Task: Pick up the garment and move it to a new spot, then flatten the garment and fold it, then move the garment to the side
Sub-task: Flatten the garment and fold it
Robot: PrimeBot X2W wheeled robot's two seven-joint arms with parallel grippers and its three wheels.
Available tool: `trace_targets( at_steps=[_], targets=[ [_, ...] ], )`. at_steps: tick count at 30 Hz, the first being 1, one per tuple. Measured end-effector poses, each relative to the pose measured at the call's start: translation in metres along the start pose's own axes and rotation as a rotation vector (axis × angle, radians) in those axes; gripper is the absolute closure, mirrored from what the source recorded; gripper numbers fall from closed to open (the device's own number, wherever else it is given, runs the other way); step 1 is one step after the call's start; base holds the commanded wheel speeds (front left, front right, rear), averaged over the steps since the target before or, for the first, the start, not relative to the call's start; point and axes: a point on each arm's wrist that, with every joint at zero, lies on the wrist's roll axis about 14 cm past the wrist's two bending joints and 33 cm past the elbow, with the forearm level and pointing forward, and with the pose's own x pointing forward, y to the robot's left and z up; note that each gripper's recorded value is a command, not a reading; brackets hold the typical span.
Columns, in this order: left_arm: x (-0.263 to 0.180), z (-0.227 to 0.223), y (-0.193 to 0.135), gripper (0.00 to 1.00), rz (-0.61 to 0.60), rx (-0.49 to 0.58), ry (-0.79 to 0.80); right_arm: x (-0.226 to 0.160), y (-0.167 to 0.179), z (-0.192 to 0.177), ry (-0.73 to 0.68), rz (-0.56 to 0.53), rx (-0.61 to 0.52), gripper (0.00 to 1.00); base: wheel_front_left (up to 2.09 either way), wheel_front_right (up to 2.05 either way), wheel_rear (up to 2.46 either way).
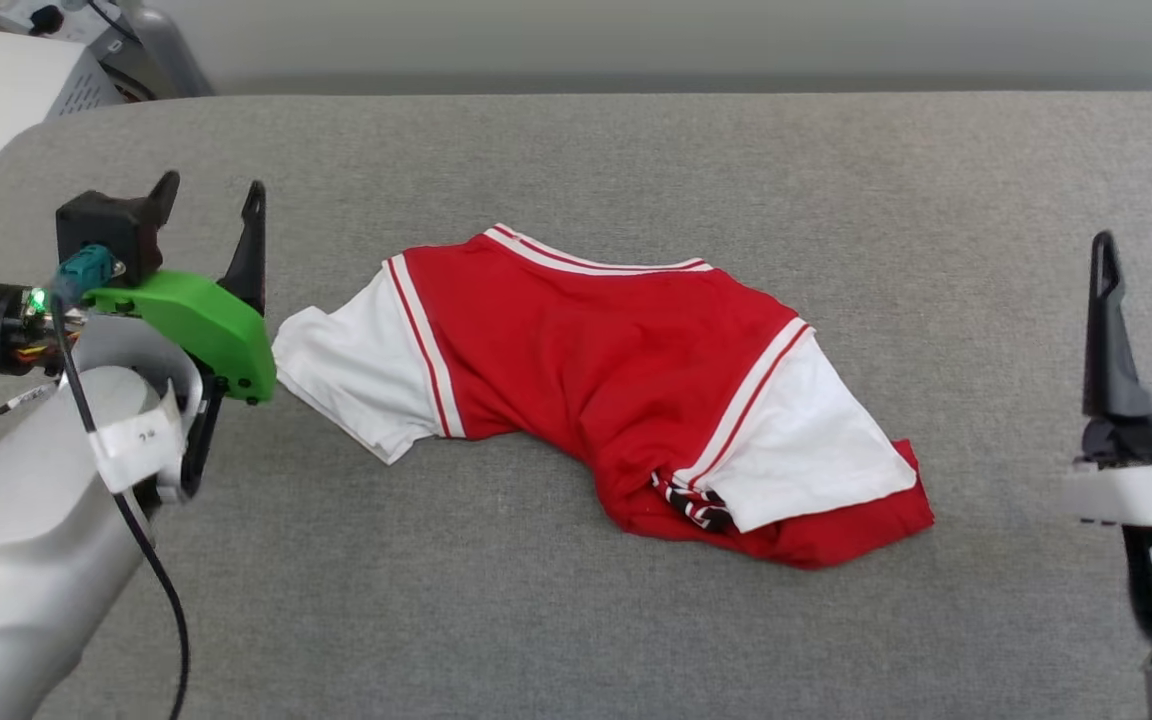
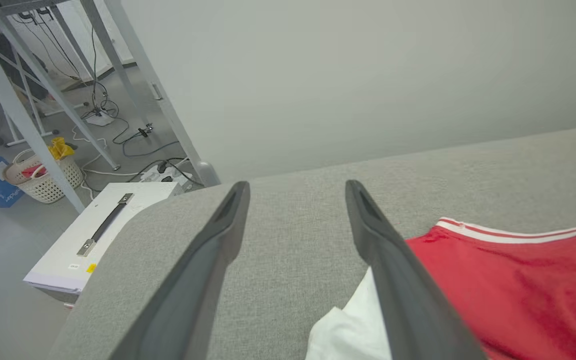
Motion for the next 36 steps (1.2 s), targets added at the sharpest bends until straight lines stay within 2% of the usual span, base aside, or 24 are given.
trace_targets(
  at_steps=[5, 11, 19, 26, 36],
  targets=[
    [-0.035, 0.031, 0.006, 0.00, 0.107, -0.005, -0.160, 0.028, 0.007, 0.024, -0.087, 0.074, -0.019, 0.00, 0.00, 0.00, 0.00],
    [-0.079, 0.029, -0.001, 0.00, 0.195, -0.027, -0.235, 0.047, 0.032, -0.002, 0.031, 0.258, -0.051, 0.00, 0.00, 0.00, 0.00],
    [-0.101, 0.004, -0.009, 0.00, 0.236, -0.073, -0.208, 0.041, 0.067, -0.065, 0.486, 0.501, -0.066, 0.00, 0.00, 0.00, 0.00],
    [-0.097, -0.011, -0.008, 0.00, 0.252, -0.090, -0.190, -0.006, 0.081, -0.134, 0.985, 0.665, -0.098, 0.00, 0.00, 0.00, 0.00],
    [-0.089, -0.038, -0.007, 0.00, 0.266, -0.107, -0.129, -0.051, 0.100, -0.202, 1.287, 0.777, -0.127, 0.00, 0.00, 0.00, 0.00]
  ],
)
